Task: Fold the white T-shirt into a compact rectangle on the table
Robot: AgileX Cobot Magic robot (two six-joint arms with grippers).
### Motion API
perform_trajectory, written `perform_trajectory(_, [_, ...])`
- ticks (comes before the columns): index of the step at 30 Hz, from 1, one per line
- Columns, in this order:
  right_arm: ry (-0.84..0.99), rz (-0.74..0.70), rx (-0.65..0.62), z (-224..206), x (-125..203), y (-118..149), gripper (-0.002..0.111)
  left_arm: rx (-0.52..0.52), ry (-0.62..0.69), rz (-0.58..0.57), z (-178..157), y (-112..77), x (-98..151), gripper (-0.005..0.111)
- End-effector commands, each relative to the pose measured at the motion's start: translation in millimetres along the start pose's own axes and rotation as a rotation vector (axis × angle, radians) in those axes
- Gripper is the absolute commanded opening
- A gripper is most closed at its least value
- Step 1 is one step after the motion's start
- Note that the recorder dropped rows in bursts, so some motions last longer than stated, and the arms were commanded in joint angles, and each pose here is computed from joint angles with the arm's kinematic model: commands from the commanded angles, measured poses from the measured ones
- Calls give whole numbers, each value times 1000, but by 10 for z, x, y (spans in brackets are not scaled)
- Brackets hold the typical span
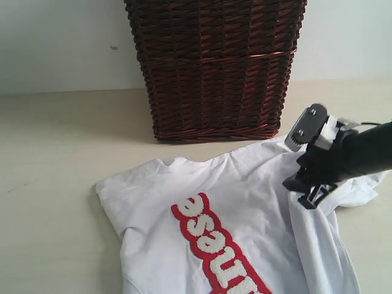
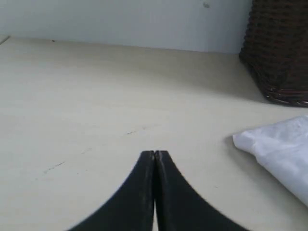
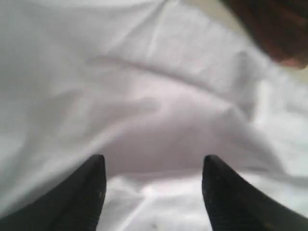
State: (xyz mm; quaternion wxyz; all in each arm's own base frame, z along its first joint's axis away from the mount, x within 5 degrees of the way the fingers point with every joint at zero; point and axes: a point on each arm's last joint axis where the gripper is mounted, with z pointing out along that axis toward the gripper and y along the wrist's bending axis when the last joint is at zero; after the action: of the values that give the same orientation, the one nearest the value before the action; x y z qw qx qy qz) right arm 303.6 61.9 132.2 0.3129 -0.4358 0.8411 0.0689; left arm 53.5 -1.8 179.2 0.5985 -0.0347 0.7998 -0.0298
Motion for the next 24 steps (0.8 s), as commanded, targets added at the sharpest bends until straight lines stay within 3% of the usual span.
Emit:
perform_trajectory(1, [-77,-36,172,-521,-118,-245,58,0,-17,-6,-8,-1,-18,0])
perform_trajectory(5, [41,-7,235,-853,243,-498,58,0,-17,-6,-8,-1,-18,0])
perform_trajectory(11, [175,190,53,-872,866,-588,55,0,-17,-6,-8,-1,-18,0])
perform_trajectory(16, [141,265,12,-642,1027,-632,55,0,-17,-6,-8,-1,-18,0])
perform_trajectory(24, [36,332,-66,-369,1023,-775,55,0,-17,-6,-8,-1,-18,0])
